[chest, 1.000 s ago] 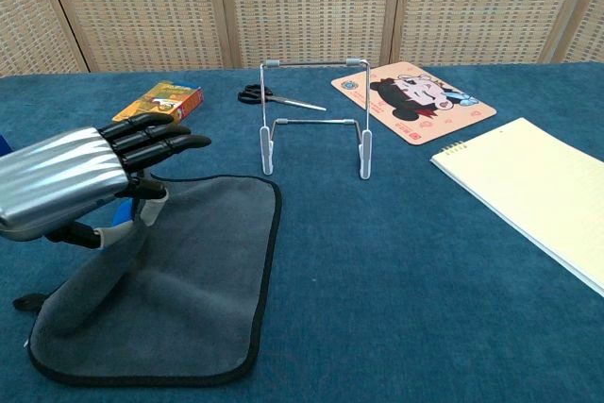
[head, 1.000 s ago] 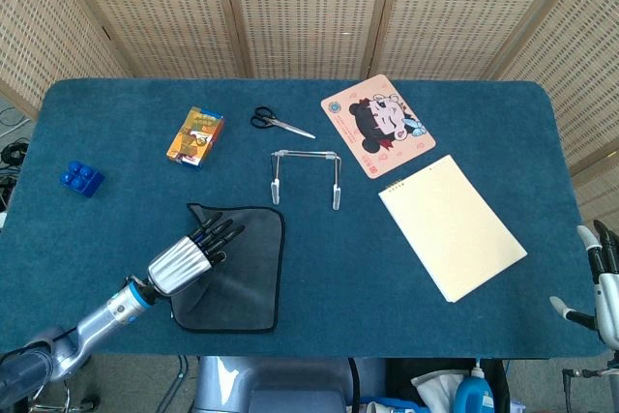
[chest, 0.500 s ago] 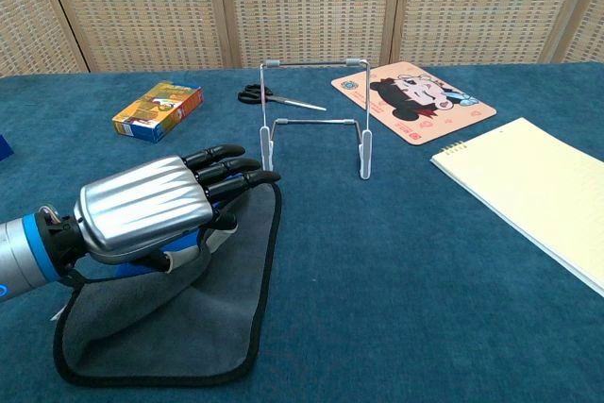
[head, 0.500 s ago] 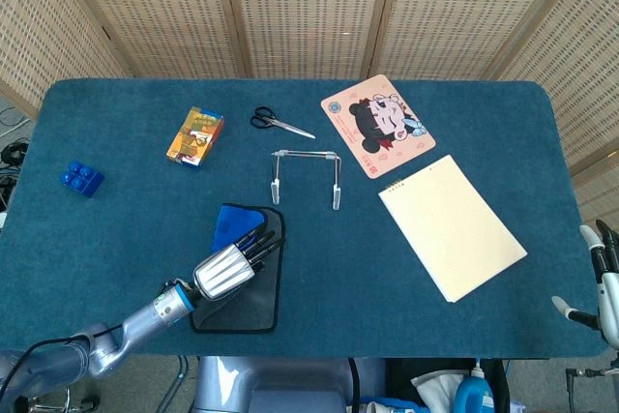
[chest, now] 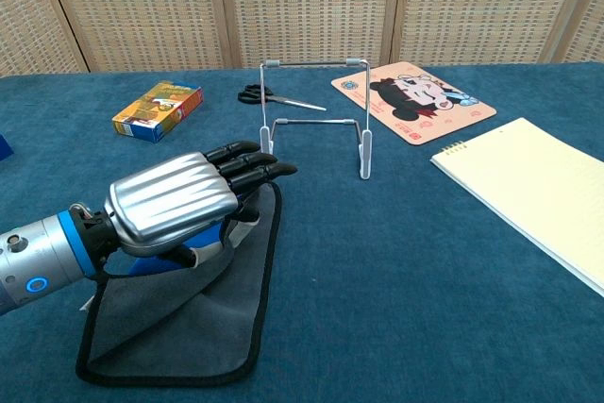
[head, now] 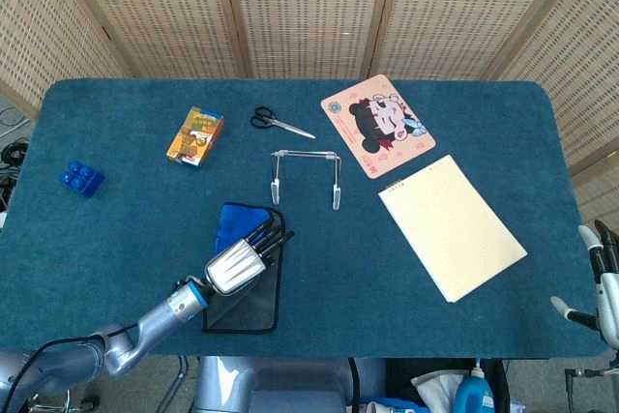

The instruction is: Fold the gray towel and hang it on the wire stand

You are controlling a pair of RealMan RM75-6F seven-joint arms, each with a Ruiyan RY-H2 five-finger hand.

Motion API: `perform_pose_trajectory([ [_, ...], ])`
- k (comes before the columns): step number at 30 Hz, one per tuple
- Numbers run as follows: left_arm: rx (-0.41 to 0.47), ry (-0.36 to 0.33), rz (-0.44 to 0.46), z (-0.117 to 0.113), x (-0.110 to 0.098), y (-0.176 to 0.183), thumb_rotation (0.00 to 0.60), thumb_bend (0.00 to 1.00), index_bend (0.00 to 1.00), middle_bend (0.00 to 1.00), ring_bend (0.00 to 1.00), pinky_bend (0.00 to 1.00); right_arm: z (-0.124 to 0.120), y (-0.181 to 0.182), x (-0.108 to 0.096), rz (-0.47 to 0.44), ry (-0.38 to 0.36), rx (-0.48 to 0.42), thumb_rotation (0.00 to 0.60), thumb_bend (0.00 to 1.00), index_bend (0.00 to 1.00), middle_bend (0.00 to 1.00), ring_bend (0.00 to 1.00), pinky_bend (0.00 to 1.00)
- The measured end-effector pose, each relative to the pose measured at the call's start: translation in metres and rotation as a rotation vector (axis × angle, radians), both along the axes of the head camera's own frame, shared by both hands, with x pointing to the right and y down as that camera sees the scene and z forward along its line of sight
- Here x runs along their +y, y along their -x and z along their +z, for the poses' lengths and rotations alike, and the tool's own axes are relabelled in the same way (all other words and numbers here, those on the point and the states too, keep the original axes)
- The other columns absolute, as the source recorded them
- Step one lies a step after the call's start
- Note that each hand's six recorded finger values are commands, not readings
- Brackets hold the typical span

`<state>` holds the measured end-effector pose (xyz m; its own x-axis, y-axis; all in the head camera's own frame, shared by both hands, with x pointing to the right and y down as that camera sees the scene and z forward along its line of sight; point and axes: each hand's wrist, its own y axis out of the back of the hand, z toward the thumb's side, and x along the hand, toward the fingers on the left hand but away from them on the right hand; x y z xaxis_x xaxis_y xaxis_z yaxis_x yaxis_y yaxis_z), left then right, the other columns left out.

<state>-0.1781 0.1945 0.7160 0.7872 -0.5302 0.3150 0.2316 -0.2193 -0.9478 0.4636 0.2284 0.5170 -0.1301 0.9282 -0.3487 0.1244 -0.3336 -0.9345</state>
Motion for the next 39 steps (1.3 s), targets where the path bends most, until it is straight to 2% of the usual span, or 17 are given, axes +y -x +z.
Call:
perform_pose_trajectory([
  [1, 0.002, 0.000, -0.002, 0.000, 0.000, 0.000, 0.600, 0.41, 0.14, 0.00, 0.00, 0.00, 0.000, 0.000, 0.000, 0.000, 0.000, 0.001, 0.600, 0.00, 0.00, 0.00, 0.00, 0.00],
  [3, 0.010, 0.004, -0.009, -0.002, -0.002, 0.000, 0.600, 0.41, 0.00, 0.00, 0.00, 0.00, 0.000, 0.000, 0.000, 0.000, 0.000, 0.000, 0.600, 0.00, 0.00, 0.00, 0.00, 0.00],
  [8, 0.035, 0.018, -0.039, -0.008, -0.009, 0.005, 0.600, 0.37, 0.00, 0.00, 0.00, 0.00, 0.000, 0.001, 0.000, -0.002, 0.000, 0.000, 0.600, 0.00, 0.00, 0.00, 0.00, 0.00],
  [16, 0.119, 0.032, -0.084, -0.032, -0.022, 0.026, 0.600, 0.37, 0.00, 0.00, 0.00, 0.00, 0.000, 0.001, 0.001, -0.004, -0.001, 0.001, 0.600, 0.00, 0.00, 0.00, 0.00, 0.00],
  [20, 0.150, 0.059, -0.088, -0.044, -0.021, 0.053, 0.600, 0.37, 0.07, 0.00, 0.00, 0.00, 0.000, 0.002, 0.001, -0.008, 0.000, 0.003, 0.600, 0.00, 0.00, 0.00, 0.00, 0.00],
  [26, 0.171, 0.105, -0.096, -0.052, -0.008, 0.089, 0.600, 0.37, 0.30, 0.00, 0.00, 0.00, 0.000, 0.004, 0.002, -0.014, 0.001, 0.007, 0.600, 0.00, 0.00, 0.00, 0.00, 0.00],
  [34, 0.158, 0.184, -0.171, -0.041, 0.006, 0.143, 0.600, 0.37, 0.38, 0.00, 0.00, 0.00, 0.005, 0.011, 0.004, -0.035, 0.012, 0.025, 0.600, 0.00, 0.00, 0.00, 0.00, 0.00],
  [39, 0.148, 0.213, -0.184, -0.027, 0.020, 0.156, 0.600, 0.37, 0.39, 0.00, 0.00, 0.00, 0.007, 0.012, 0.005, -0.034, 0.017, 0.030, 0.600, 0.00, 0.00, 0.00, 0.00, 0.00],
])
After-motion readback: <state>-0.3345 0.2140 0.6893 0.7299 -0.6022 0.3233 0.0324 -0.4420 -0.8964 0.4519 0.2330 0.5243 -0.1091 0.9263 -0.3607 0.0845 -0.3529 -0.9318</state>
